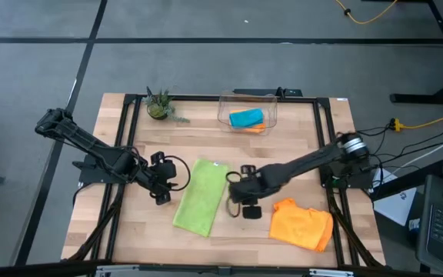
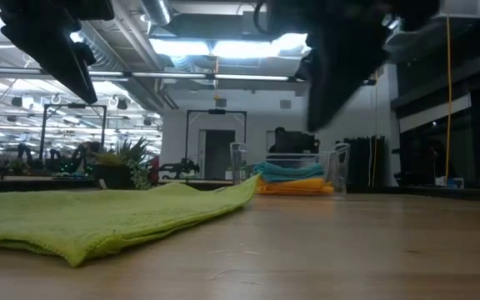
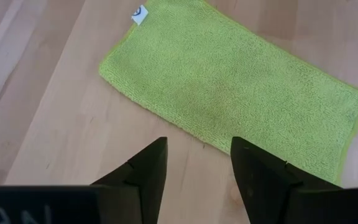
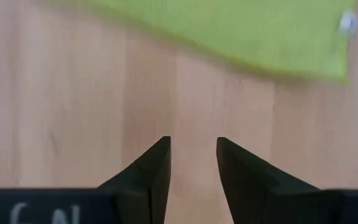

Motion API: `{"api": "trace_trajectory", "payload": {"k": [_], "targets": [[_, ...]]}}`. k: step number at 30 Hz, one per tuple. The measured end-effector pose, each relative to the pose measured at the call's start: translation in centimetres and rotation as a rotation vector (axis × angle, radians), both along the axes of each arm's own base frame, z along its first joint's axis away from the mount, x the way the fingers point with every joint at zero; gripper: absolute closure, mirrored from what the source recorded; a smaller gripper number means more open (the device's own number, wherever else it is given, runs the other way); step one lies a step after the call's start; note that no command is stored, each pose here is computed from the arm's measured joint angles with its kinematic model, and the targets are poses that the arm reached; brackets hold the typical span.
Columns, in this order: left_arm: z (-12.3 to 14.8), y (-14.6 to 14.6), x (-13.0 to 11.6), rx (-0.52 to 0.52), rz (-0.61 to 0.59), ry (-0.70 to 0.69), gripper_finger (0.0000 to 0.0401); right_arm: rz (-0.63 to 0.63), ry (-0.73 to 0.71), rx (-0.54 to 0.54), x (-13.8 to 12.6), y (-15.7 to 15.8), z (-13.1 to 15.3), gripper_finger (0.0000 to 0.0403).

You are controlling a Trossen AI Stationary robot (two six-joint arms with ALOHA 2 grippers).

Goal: Fold microfiber towels
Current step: Fold the green towel on the table

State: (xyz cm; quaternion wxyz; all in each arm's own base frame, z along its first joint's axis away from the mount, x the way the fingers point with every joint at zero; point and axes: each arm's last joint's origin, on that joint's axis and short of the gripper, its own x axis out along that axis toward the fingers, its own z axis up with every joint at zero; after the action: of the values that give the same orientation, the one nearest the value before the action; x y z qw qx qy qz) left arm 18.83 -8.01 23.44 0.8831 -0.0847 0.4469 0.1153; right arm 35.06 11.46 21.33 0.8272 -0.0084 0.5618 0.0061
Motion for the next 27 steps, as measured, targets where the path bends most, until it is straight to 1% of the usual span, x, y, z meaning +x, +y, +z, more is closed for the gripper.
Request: {"api": "trace_trajectory", "payload": {"k": [2,4,5,7,8,12,14,16,18,21,27], "targets": [[0.0,0.0,0.0,0.002,0.001,-0.002,0.0231,-0.094,-0.216,0.060,-0.4,-0.3,-0.8,0.0271],[0.0,0.0,0.0,0.005,0.003,-0.005,0.0231,-0.187,-0.462,0.121,0.0,-0.4,-2.1,0.0271],[0.0,0.0,0.0,0.004,0.003,-0.007,0.0231,-0.204,-0.564,0.174,0.3,-0.3,-2.7,0.0271],[0.0,0.0,0.0,0.004,0.003,-0.007,0.0231,-0.202,-0.695,0.226,1.0,0.0,-4.2,0.0271],[0.0,0.0,0.1,0.004,0.004,-0.008,0.0231,-0.210,-0.736,0.209,1.5,0.2,-5.0,0.0271],[0.1,0.0,0.1,0.001,0.004,-0.014,0.0231,-0.360,-0.804,0.046,3.9,0.7,-8.4,0.0271],[0.1,0.0,0.1,0.006,0.007,-0.016,0.0231,-0.451,-0.839,-0.014,5.5,0.8,-9.3,0.0271],[0.1,0.0,0.1,0.021,0.017,-0.026,0.0231,-0.495,-0.854,-0.062,7.0,1.1,-10.3,0.0271],[0.1,0.1,0.2,0.033,0.025,-0.034,0.0231,-0.507,-0.865,-0.078,8.4,1.7,-11.0,0.0271],[0.1,0.2,0.2,0.045,0.037,-0.040,0.0231,-0.537,-0.883,-0.054,10.0,2.3,-12.1,0.0271],[0.2,0.2,0.2,0.050,0.043,-0.048,0.0231,-0.582,-0.887,-0.071,11.7,2.7,-14.7,0.0271]]}}
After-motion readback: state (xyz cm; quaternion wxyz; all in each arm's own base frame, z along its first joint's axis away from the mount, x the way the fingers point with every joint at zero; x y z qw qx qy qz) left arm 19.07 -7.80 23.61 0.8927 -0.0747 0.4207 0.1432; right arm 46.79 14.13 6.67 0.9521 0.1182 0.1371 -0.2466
